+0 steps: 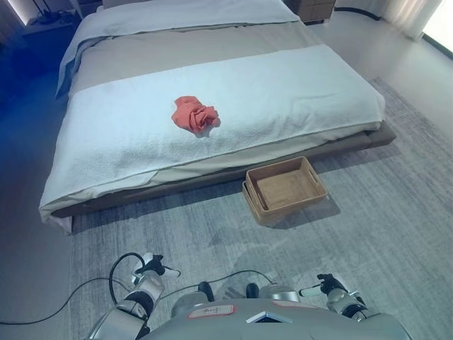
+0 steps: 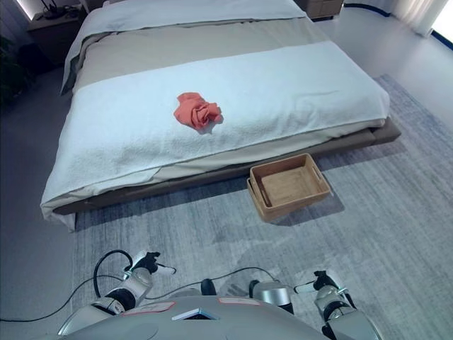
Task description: Put the clothes on the bed into the basket.
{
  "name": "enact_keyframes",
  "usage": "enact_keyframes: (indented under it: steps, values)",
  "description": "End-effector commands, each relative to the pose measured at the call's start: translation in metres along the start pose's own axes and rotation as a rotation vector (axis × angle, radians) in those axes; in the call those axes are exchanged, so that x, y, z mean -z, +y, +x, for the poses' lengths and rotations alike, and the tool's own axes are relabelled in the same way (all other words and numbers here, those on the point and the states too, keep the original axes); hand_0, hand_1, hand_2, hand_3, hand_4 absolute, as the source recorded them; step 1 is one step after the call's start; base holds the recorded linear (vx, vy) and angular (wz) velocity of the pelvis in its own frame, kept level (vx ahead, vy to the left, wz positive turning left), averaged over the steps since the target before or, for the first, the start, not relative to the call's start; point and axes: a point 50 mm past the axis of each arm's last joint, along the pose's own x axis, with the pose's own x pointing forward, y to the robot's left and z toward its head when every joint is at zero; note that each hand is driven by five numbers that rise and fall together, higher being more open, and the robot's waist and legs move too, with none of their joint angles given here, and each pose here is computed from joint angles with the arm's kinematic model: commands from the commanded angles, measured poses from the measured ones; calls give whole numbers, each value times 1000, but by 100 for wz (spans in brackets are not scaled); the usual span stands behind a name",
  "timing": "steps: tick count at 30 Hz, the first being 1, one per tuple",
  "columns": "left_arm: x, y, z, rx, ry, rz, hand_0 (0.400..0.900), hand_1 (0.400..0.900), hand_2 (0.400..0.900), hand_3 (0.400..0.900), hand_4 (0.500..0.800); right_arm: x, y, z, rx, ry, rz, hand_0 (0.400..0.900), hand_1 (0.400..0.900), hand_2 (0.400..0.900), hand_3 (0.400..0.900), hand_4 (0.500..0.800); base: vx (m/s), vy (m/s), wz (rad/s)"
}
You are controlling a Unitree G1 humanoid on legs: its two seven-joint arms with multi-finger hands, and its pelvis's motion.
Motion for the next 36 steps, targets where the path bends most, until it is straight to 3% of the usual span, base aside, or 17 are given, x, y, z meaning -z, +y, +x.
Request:
enact_keyframes:
  steps: [1,16,23,36]
  values:
    - [-14,29,6,-86,-22,-27,900,900,900,900,800,-12,-18,3,56,-22,-54,900,900,900,900,800,0,0,0]
    - [-22,48,8,-146,-45,-68,900,900,900,900,800,-36,-36,4,94,-85,-49,900,900,900,900,800,15,75,9]
    - [-28,55,8,-145,-60,-58,900,900,900,900,800,-48,-40,3,101,-135,39,900,900,900,900,800,127,202,41]
    - [-30,36,7,-75,-67,-14,900,900,900,900,800,-24,-49,5,116,-69,52,900,900,900,900,800,494,-105,32]
